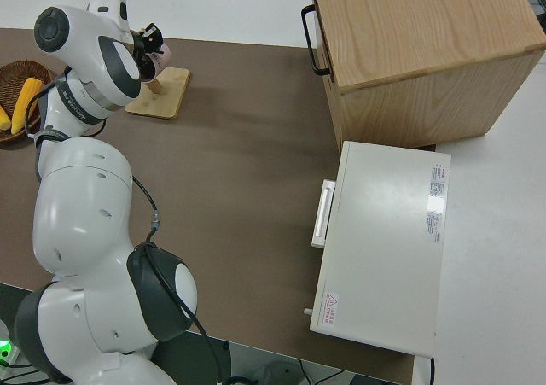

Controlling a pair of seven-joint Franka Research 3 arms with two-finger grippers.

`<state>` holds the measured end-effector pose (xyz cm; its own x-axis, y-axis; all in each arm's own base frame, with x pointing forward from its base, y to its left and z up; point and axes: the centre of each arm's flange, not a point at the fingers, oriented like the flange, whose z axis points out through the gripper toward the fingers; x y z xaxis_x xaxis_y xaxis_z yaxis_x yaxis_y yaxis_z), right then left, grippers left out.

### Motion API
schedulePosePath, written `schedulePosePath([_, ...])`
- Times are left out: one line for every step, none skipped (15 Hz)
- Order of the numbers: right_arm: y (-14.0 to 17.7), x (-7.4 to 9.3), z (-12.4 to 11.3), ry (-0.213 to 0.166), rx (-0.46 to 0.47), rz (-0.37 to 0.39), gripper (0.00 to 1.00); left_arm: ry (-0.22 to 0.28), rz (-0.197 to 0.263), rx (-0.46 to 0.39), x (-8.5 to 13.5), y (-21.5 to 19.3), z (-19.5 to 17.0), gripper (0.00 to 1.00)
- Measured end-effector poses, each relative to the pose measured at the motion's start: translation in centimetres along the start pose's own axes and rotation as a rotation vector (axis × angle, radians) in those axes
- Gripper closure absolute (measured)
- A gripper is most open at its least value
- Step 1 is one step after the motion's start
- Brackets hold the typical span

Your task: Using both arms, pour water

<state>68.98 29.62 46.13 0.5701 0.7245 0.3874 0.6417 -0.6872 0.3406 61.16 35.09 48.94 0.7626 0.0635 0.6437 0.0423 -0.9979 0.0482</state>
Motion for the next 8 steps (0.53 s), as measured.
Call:
schedulePosePath([-0.01,0.0,0.0,0.0,0.0,0.0,0.69,0.002,0.0,0.001,0.06,-0.01,-0.05,0.03])
schedulePosePath([-0.02,0.01,0.0,0.0,0.0,0.001,0.69,0.004,0.001,0.002,0.13,-0.01,-0.11,0.03])
schedulePosePath([-0.02,0.01,0.0,0.0,0.0,0.001,0.7,0.006,0.002,0.003,0.22,-0.02,-0.18,0.07])
schedulePosePath([-0.02,0.01,0.0,0.0,0.0,0.002,0.7,0.008,0.003,0.003,0.3,-0.01,-0.24,0.11])
schedulePosePath([-0.03,0.01,0.0,0.0,0.001,0.004,0.71,0.01,0.004,0.004,0.4,0.0,-0.31,0.11])
schedulePosePath([-0.04,0.02,-0.01,0.0,0.001,0.006,0.71,0.012,0.004,0.004,0.49,0.02,-0.37,0.19])
schedulePosePath([-0.11,0.06,-0.02,0.001,0.001,0.006,0.71,0.013,0.006,0.003,0.57,0.11,-0.37,0.31])
schedulePosePath([-0.25,0.13,-0.04,0.002,0.002,0.006,0.71,0.014,0.006,0.004,0.59,0.11,-0.37,0.37])
